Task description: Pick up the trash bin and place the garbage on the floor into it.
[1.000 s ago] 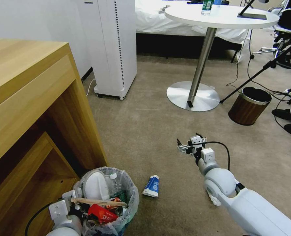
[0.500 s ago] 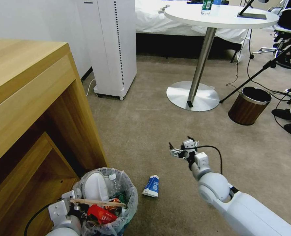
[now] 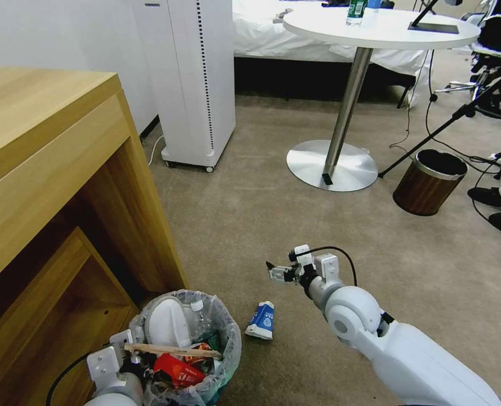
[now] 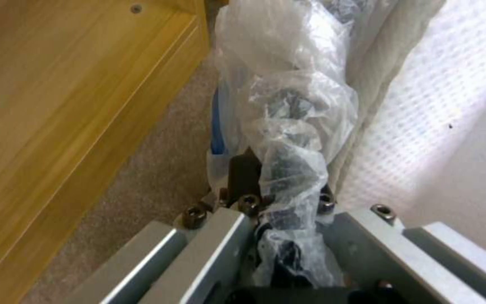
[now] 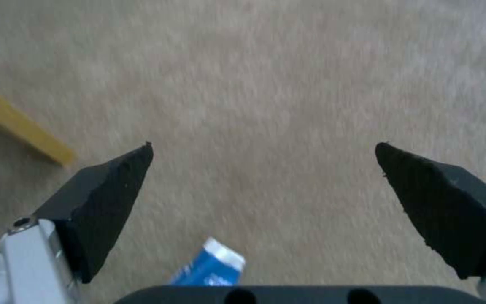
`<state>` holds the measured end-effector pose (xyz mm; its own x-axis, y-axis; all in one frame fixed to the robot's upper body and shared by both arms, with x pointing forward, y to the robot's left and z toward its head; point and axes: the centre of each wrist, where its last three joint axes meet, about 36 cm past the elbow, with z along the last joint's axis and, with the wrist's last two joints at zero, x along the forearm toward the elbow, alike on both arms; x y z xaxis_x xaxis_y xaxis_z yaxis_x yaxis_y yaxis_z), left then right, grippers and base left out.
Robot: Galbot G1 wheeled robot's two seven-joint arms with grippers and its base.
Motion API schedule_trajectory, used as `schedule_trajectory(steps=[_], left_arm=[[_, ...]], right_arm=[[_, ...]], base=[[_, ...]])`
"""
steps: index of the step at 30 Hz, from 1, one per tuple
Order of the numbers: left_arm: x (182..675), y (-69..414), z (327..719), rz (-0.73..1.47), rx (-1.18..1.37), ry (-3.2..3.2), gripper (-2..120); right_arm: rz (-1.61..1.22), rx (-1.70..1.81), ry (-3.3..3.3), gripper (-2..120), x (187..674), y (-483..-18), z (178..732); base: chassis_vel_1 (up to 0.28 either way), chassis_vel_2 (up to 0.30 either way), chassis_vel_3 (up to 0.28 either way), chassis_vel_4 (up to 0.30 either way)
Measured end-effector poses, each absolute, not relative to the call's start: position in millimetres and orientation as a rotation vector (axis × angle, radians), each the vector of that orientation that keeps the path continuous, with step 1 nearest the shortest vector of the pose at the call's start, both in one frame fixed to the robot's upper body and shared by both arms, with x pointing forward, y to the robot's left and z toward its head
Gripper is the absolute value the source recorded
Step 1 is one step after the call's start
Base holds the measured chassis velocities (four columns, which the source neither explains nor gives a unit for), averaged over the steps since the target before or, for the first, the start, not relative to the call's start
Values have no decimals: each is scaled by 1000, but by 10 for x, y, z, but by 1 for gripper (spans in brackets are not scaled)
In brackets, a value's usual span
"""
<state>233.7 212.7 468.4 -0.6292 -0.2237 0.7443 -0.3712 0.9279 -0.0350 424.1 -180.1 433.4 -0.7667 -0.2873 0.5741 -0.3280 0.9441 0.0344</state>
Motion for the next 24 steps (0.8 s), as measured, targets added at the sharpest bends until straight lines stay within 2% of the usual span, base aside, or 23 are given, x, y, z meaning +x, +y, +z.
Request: schedule_trajectory(steps=[14,24], left_arm=[[2327,2114,4721,252,401,-2282,0],[2313,2030,4739,286,392,-2281,0]], right_arm=[[210,523,-2386,100,4521,-1759,4171],[321,530,-2312,100,4535,-1635,3536]], base=[[0,0,0,0],[0,0,0,0]])
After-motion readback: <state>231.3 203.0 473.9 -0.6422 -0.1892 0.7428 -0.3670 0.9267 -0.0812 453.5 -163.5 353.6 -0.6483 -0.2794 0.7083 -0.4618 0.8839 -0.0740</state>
